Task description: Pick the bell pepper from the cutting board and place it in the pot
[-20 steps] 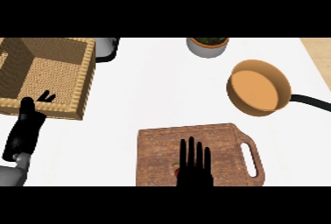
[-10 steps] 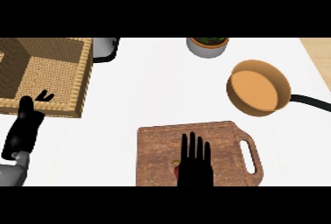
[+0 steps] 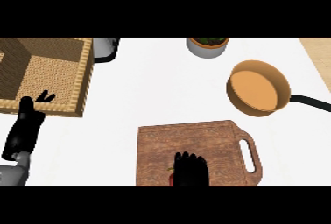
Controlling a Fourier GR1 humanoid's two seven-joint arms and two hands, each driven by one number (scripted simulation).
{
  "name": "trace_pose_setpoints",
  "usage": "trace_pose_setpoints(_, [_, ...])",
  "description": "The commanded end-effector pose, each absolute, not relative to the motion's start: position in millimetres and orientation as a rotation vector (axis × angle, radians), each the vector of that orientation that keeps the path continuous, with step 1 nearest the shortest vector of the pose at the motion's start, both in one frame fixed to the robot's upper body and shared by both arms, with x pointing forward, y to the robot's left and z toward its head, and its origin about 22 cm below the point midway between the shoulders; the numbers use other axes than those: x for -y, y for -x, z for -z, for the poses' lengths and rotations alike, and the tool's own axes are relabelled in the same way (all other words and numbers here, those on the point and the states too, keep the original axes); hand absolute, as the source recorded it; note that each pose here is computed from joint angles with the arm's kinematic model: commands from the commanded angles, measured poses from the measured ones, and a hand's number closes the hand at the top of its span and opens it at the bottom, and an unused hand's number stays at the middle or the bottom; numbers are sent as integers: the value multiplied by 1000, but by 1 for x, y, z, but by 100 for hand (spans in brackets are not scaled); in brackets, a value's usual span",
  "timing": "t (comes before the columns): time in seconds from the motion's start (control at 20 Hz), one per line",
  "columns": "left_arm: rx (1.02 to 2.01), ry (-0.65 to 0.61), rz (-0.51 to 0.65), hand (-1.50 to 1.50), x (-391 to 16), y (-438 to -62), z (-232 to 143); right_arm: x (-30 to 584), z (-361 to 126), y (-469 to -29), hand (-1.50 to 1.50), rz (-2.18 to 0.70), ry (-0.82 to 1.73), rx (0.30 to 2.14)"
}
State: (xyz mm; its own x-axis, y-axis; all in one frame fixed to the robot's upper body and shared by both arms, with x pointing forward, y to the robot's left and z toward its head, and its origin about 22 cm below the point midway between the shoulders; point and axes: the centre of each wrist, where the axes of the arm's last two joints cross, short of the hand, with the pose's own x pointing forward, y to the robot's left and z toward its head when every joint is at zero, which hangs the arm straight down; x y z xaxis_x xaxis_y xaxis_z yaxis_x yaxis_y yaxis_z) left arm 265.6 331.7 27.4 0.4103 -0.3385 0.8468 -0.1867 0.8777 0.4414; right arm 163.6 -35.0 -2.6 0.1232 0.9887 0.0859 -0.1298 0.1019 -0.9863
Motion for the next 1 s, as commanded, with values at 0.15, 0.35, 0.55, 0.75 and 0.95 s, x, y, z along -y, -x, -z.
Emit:
trace_pose_setpoints(0.15, [1166, -519, 97, 0, -338, -276, -37, 25, 4, -160, 150, -1104, 1271, 1122])
trace_pose_setpoints(0.35, [1147, -502, 89, 0, -320, -270, -27, 93, -25, -144, 150, -1060, 1298, 1120])
trace_pose_setpoints(0.55, [1144, -554, 45, 0, -338, -267, -27, 196, -27, -183, 150, -926, 1288, 945])
trace_pose_setpoints(0.75, [1139, -563, 56, 0, -346, -258, -26, 273, -58, -199, 150, -861, 1376, 889])
trace_pose_setpoints(0.95, [1132, -571, 33, 0, -353, -254, -25, 330, -113, -210, 150, -730, 1413, 1047])
